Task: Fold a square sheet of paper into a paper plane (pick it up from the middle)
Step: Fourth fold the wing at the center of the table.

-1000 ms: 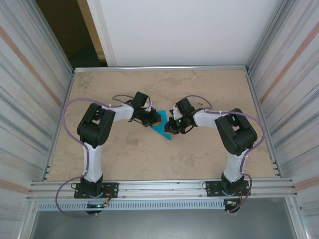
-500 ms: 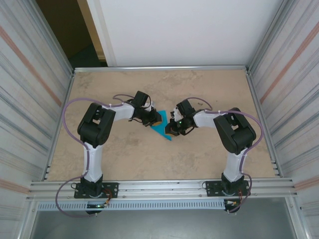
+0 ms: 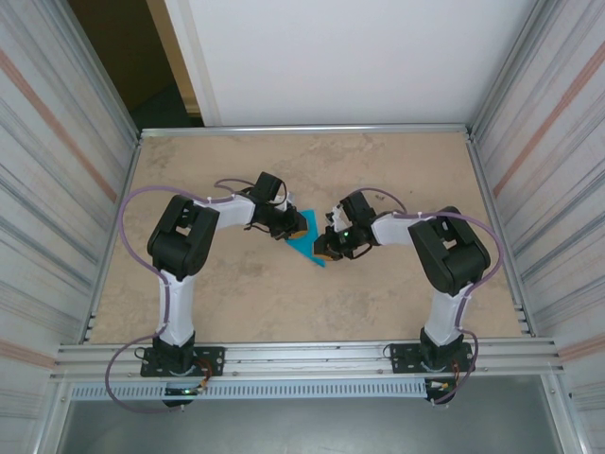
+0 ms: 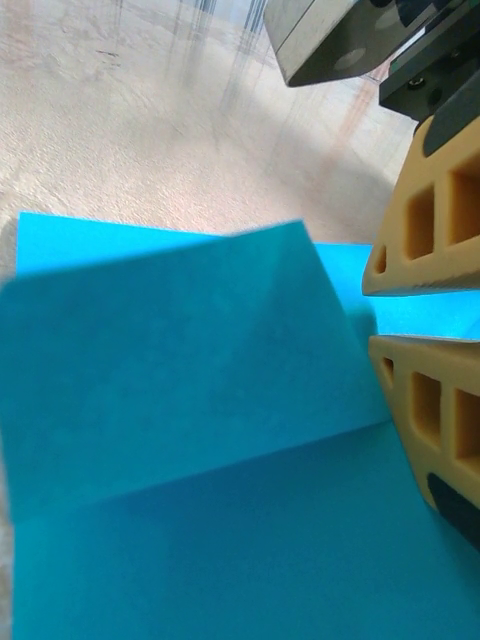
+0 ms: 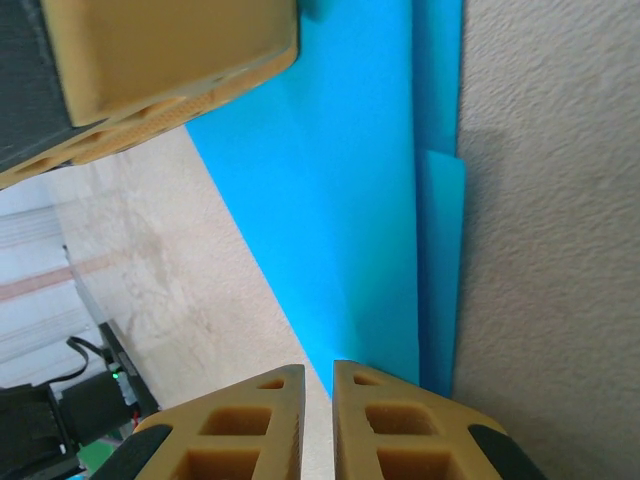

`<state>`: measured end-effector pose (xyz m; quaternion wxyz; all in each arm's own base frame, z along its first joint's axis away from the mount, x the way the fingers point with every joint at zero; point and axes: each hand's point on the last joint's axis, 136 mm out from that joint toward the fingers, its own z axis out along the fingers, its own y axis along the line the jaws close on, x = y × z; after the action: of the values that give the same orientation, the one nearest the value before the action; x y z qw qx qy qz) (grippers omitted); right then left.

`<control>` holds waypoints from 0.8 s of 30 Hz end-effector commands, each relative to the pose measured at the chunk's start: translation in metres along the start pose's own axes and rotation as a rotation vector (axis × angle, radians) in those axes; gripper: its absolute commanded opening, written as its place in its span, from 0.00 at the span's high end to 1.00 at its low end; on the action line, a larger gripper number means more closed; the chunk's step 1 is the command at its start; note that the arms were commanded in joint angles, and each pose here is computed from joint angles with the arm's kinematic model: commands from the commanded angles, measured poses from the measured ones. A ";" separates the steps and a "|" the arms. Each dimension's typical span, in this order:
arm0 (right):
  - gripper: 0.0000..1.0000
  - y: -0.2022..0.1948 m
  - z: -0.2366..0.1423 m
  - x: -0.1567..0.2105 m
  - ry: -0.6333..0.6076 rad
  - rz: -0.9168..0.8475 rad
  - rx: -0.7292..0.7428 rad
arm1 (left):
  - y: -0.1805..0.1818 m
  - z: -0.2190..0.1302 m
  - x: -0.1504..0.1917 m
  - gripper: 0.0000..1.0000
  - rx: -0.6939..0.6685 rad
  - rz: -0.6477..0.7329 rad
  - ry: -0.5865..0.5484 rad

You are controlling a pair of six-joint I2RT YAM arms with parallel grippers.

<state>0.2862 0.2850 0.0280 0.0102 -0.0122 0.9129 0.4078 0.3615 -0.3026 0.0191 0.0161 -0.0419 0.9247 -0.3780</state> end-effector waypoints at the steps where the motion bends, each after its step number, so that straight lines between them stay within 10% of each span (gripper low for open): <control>1: 0.84 0.005 -0.007 0.005 0.006 0.008 -0.023 | 0.075 0.017 0.039 0.80 -0.243 -0.144 0.108; 24: 0.86 -0.011 0.004 0.019 0.060 0.044 -0.007 | 0.023 0.004 0.020 0.77 -0.092 -0.073 0.077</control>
<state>0.2714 0.2810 0.0204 -0.0092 -0.0093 0.9106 0.4130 0.3628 -0.3043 0.0232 0.0141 -0.0417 0.9252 -0.3770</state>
